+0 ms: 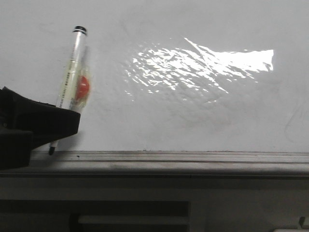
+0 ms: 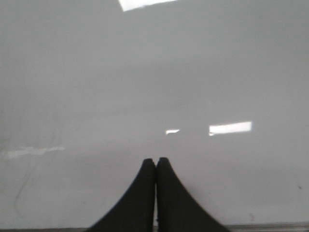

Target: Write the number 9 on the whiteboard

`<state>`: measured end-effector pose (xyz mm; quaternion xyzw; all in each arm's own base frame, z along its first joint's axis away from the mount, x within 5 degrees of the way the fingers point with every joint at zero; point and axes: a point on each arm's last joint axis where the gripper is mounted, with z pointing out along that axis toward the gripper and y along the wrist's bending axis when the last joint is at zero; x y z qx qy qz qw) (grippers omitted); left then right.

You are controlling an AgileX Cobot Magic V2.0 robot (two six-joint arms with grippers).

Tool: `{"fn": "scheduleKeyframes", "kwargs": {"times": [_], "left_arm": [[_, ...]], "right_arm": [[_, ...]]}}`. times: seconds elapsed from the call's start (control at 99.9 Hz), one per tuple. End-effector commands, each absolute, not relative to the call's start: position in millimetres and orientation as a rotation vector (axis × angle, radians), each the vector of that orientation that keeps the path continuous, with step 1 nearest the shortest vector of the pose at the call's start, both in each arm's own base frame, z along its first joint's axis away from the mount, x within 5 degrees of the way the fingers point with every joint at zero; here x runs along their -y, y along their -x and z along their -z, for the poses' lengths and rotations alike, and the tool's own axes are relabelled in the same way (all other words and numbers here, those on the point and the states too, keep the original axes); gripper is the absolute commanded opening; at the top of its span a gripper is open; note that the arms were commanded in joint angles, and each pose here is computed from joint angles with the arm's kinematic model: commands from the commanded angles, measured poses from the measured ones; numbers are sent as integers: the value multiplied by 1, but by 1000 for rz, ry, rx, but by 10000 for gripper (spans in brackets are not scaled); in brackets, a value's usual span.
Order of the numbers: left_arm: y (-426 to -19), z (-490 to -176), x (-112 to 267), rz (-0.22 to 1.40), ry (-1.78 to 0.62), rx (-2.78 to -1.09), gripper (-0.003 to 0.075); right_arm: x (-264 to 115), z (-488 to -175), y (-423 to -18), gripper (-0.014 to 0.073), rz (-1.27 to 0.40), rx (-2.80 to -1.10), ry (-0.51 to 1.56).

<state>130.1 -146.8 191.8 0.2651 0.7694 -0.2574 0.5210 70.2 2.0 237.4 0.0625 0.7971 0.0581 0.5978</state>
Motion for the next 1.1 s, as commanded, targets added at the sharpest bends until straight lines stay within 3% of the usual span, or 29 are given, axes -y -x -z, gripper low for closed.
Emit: {"fn": "scheduleKeyframes", "kwargs": {"times": [0.0, 0.02, 0.2, 0.39, 0.46, 0.58, 0.65, 0.861, 1.011, 1.091], "left_arm": [[-135, -205, 151, 657, -571, -1772, 4], [-135, -205, 151, 657, -571, -1770, -22], [-133, -206, 153, 662, -603, -1752, -20], [-118, -213, 162, 659, -911, -1566, -20], [-113, -215, 164, 655, -1001, -1496, -20], [-107, -219, 168, 663, -1092, -1386, -20], [-103, -220, 170, 662, -1156, -1318, -20], [-97, -222, 172, 679, -1227, -1217, -20], [-97, -222, 172, 671, -1235, -1208, -20], [-97, -222, 172, 671, -1235, -1208, -20]], "right_arm": [[-8, -253, -73, -62, -203, -1780, -64], [-11, -253, -73, -62, -228, -1784, -33], [-35, -254, -73, -62, -401, -1853, 296], [-67, -272, -84, -41, -462, -1839, 648], [-82, -283, -88, 55, -502, -1821, 735], [-111, -303, -94, 318, -574, -1800, 853], [-122, -312, -97, 396, -596, -1788, 884], [-140, -332, -110, 399, -602, -1795, 898], [-150, -326, -116, 395, -630, -1857, 889], [-156, -320, -119, 349, -635, -1888, 900]]}}
